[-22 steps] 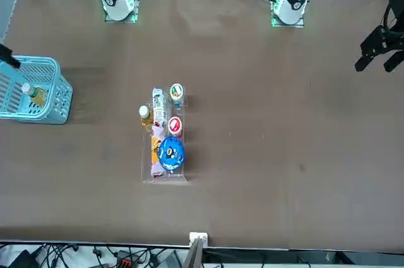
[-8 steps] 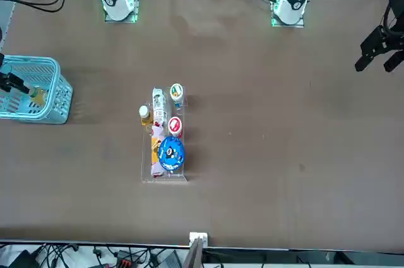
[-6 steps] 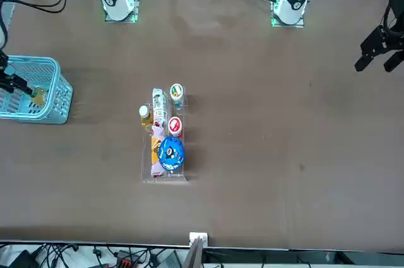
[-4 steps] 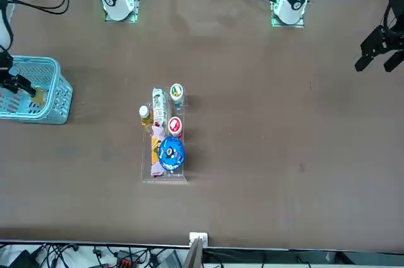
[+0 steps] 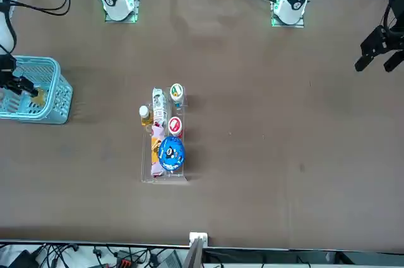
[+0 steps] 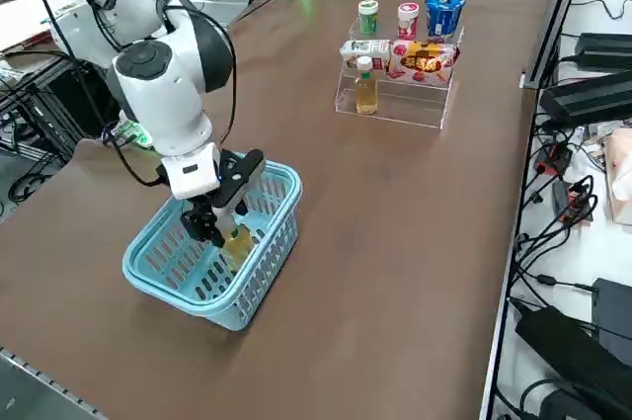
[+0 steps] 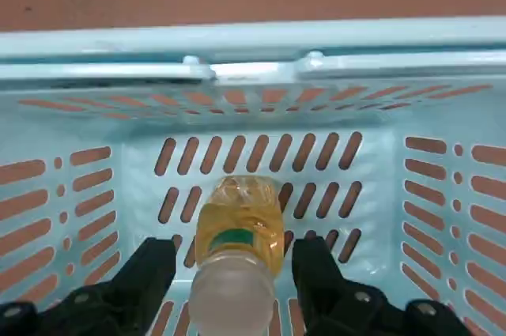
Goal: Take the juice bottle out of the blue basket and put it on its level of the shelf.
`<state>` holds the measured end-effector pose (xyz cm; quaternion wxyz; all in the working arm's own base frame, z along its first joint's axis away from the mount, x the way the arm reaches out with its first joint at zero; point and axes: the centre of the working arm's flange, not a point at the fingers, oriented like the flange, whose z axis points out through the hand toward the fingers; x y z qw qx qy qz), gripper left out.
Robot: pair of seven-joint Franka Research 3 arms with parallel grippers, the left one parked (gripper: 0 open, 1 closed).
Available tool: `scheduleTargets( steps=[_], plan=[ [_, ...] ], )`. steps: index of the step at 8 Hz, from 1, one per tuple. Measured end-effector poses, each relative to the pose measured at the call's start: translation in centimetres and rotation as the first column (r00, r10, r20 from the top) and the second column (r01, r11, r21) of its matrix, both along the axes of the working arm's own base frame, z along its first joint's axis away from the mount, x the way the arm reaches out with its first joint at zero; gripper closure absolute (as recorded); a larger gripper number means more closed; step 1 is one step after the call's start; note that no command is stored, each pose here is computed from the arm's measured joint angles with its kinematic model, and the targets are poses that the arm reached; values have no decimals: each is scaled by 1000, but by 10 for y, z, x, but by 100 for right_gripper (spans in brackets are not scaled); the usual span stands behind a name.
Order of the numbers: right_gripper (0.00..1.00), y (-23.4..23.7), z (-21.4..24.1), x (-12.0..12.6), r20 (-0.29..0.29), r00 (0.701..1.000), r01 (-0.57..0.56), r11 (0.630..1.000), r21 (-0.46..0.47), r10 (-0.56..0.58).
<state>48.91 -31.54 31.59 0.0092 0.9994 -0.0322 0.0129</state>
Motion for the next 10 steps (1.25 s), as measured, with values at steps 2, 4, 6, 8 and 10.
scheduleTargets(
  steps=[2,4,6,8,10],
  plan=[
    [27,0,-6,0,-5,1000,0,1000,4,0],
    [38,-1,-7,0,-5,1000,0,1000,4,0],
    [37,-1,-7,0,-5,1000,1,1000,5,-1],
    [36,0,-7,-1,-11,1000,1,1000,8,-1],
    [35,0,-8,-2,-20,1000,1,1000,14,-1]
  ],
)
